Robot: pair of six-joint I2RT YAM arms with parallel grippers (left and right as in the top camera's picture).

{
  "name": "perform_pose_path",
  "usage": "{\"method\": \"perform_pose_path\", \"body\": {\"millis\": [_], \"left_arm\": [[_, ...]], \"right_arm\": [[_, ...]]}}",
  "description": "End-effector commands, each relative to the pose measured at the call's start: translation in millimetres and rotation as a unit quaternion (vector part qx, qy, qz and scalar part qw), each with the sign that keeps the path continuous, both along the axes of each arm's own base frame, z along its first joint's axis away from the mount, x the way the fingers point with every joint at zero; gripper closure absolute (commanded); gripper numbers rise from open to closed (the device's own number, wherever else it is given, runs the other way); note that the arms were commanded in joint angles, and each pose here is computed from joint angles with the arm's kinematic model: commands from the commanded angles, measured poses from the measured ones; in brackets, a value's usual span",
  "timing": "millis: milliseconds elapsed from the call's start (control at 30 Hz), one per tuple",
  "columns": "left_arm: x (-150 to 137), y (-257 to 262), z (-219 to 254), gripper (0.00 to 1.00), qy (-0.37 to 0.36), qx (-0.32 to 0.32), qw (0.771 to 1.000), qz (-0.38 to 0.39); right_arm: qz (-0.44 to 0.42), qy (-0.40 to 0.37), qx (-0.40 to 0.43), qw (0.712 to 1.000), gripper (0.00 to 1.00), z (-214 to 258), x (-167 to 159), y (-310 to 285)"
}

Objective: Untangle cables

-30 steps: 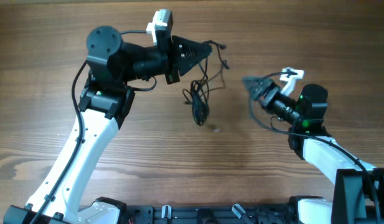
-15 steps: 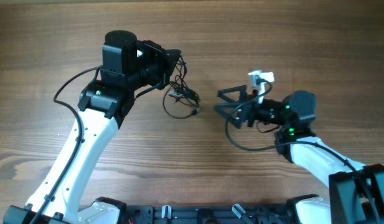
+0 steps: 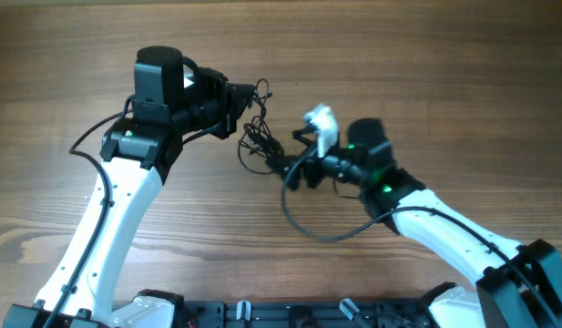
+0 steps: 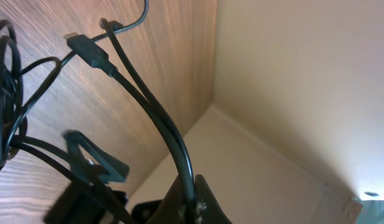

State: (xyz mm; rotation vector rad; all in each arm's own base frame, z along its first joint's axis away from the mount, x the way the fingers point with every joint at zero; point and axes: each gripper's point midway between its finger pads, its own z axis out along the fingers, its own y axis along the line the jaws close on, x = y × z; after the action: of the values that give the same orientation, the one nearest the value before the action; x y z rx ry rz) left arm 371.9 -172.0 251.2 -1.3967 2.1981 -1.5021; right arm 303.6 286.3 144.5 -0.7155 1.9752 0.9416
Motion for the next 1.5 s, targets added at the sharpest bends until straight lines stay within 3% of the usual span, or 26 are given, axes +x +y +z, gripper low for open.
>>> {"method": "perform_pose_path", "body": {"millis": [0,133,200,233,333,367,400,433,467,500,533,567,833,933,1033,1200,1467], "left_arm": [[-9,-9,12,0.96,0.000,-0.029,0.999,-0.029],[-15,-16,15,0.96,0.005,-0.046,0.998,-0.050],[-19,-19,18,0.96,0.007,-0.055,0.996,-0.064],[-20,-20,18,0.96,0.008,-0.058,0.996,-0.069],[-20,-20,18,0.96,0.008,-0.058,0.996,-0.069],[-20,-20,18,0.96,0.005,-0.056,0.996,-0.070],[-19,-19,18,0.96,0.002,-0.052,0.996,-0.069],[-19,-19,18,0.95,-0.007,-0.046,0.996,-0.075],[-19,-18,18,0.63,-0.024,-0.033,0.996,-0.082],[-17,-17,17,0.48,-0.038,-0.020,0.995,-0.086],[-16,-15,17,0.14,-0.056,-0.005,0.994,-0.094],[-14,-9,16,0.00,-0.098,0.029,0.988,-0.115],[-24,23,-12,0.00,-0.147,0.134,0.963,-0.180],[-37,7,-1,0.00,-0.267,0.155,0.907,-0.287],[-54,-4,7,0.00,-0.380,0.168,0.831,-0.370],[-74,-14,1,0.00,-0.454,0.190,0.752,-0.438],[-99,-36,-5,0.01,-0.473,0.176,0.711,-0.490]], "right_arm": [[-0.037,-0.128,-0.101,0.986,0.00,5,14,10],[-0.109,-0.182,-0.186,0.960,0.01,1,22,-1],[-0.099,-0.187,-0.206,0.955,0.09,-4,21,-3],[-0.097,-0.184,-0.212,0.955,0.20,-7,20,-4],[-0.108,-0.158,-0.203,0.960,0.78,-11,18,-6],[-0.123,-0.134,-0.185,0.966,0.90,-11,17,-6],[-0.135,-0.113,-0.168,0.970,0.96,-9,15,-7],[-0.133,-0.094,-0.149,0.975,0.96,-6,10,-5],[-0.121,-0.066,-0.123,0.983,0.96,-1,0,-1],[-0.117,-0.047,-0.107,0.986,0.96,3,-6,1],[-0.114,-0.021,-0.086,0.989,0.96,8,-12,0],[-0.101,0.008,-0.062,0.993,0.96,15,-21,0],[0.029,0.138,0.078,0.987,0.96,56,-50,-13],[0.063,0.160,0.099,0.980,0.96,61,-56,-18],[0.114,0.173,0.122,0.971,0.96,70,-69,-19],[0.157,0.182,0.150,0.959,0.96,79,-73,-26],[0.111,0.254,0.177,0.944,0.96,66,-47,-43]]}}
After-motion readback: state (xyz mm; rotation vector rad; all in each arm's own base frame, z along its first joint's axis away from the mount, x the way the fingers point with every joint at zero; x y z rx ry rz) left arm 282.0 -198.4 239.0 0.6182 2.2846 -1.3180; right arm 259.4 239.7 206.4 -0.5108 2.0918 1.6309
